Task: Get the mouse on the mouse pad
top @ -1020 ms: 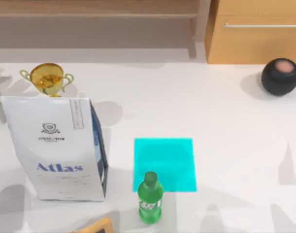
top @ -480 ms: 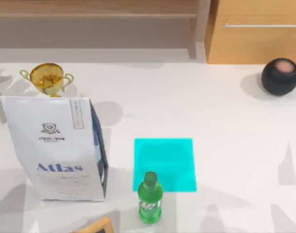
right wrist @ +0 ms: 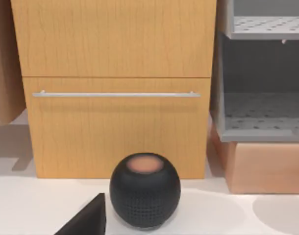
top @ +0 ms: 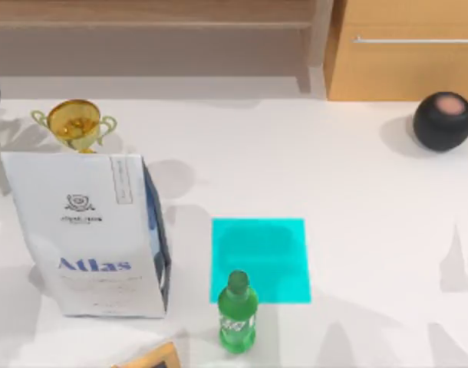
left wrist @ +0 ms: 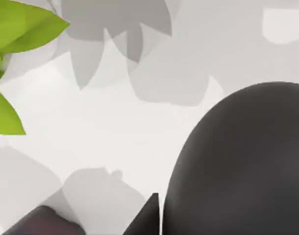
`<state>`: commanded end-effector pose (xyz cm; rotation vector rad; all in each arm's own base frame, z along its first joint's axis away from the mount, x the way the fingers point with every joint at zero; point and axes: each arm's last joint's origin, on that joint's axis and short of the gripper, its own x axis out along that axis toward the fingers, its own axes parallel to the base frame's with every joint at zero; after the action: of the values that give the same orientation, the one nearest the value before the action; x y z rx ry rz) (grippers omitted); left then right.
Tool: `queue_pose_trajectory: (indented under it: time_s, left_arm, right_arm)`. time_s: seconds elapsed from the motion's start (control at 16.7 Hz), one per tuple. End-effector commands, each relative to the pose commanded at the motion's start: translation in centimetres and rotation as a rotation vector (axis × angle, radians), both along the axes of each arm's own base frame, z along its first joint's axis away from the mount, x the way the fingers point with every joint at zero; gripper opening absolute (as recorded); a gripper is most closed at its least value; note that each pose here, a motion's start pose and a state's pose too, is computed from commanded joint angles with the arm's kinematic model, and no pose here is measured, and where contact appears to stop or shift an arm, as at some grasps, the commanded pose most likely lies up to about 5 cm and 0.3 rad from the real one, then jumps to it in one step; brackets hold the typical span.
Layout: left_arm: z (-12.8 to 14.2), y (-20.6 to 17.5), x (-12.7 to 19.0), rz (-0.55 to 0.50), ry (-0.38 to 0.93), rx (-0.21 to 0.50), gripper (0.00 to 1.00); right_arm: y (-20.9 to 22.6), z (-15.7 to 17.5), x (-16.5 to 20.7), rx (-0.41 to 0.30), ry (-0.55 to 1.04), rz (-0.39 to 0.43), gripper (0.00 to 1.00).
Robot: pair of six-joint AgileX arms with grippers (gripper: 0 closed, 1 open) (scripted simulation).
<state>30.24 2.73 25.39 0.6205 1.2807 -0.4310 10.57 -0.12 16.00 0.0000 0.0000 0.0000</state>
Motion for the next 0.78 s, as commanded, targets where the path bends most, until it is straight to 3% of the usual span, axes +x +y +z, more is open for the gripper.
queue_pose_trajectory:
  time_s: [0.18,0.42,0.78]
  left_arm:
    - [1.7,-2.8,3.4,-0.327,-0.077,0.082,0.00]
    - [2.5,-9.6,6.7,-0.851,-0.138,0.191,0.00]
    - [0.5,-23.3,6.2,-1.684,-0.138,0.303,0.00]
  right_arm:
    - [0.0,0.0,0.0,0.000,0.000,0.000,1.00]
    - [0.0,0.0,0.0,0.000,0.000,0.000,1.00]
    - [0.0,0.0,0.0,0.000,0.000,0.000,1.00]
